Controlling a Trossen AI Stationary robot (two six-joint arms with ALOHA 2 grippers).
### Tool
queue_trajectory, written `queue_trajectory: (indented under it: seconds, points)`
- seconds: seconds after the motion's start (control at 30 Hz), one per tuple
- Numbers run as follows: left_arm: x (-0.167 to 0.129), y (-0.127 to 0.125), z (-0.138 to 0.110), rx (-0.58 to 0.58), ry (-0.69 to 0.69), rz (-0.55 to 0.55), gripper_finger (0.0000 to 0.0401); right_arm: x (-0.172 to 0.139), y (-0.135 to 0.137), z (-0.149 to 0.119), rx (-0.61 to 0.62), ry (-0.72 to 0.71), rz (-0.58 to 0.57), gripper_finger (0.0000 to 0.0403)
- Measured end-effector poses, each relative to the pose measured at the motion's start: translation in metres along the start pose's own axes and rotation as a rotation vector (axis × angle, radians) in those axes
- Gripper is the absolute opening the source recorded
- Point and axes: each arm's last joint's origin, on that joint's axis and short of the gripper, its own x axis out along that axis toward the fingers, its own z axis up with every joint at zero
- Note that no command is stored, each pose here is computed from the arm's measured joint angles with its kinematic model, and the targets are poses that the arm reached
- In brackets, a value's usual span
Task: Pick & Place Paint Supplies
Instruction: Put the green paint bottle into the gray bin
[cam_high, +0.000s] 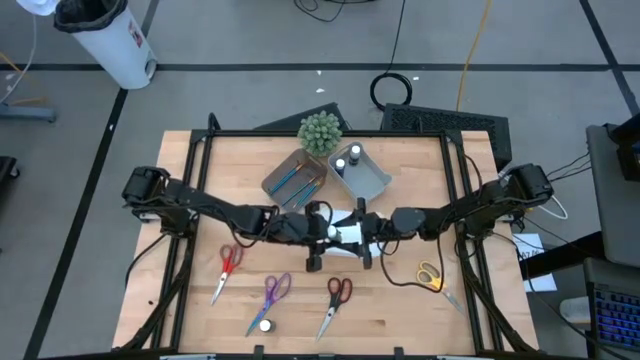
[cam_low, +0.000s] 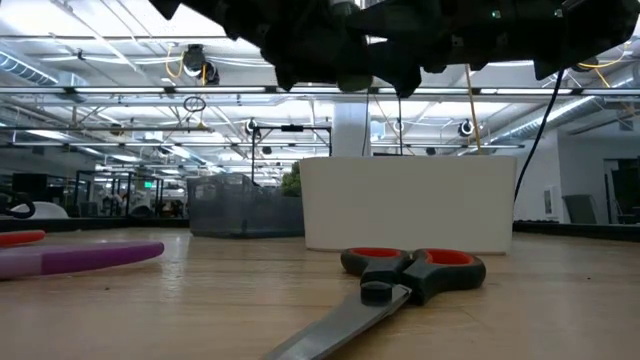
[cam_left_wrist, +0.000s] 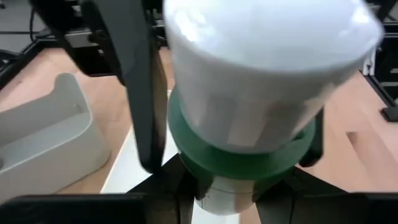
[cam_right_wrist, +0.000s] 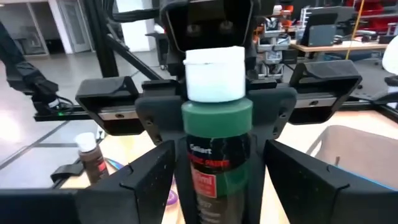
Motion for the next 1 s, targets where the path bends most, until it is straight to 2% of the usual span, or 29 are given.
queue_trajectory:
  seconds: [0.2, 0.6, 1.0]
  points:
    - [-0.0012, -0.0073, 0.0043, 0.015, -0.018, -0.018, 0.0129, -0.0001, 0.0004, 0.0006, 0.004, -0.005, 0.001, 0.0218]
    - [-0.0011, -0.0064, 0.0034, -0.023, -0.009, -0.011, 0.0129, -0.0003, 0.0003, 0.0001, -0.046, -0.001, 0.001, 0.0091]
    - [-0.0007, -0.0038, 0.0032, -0.024, -0.008, 0.021, 0.0129, -0.0003, -0.0001, -0.0002, -0.055, 0.000, -0.001, 0.0099]
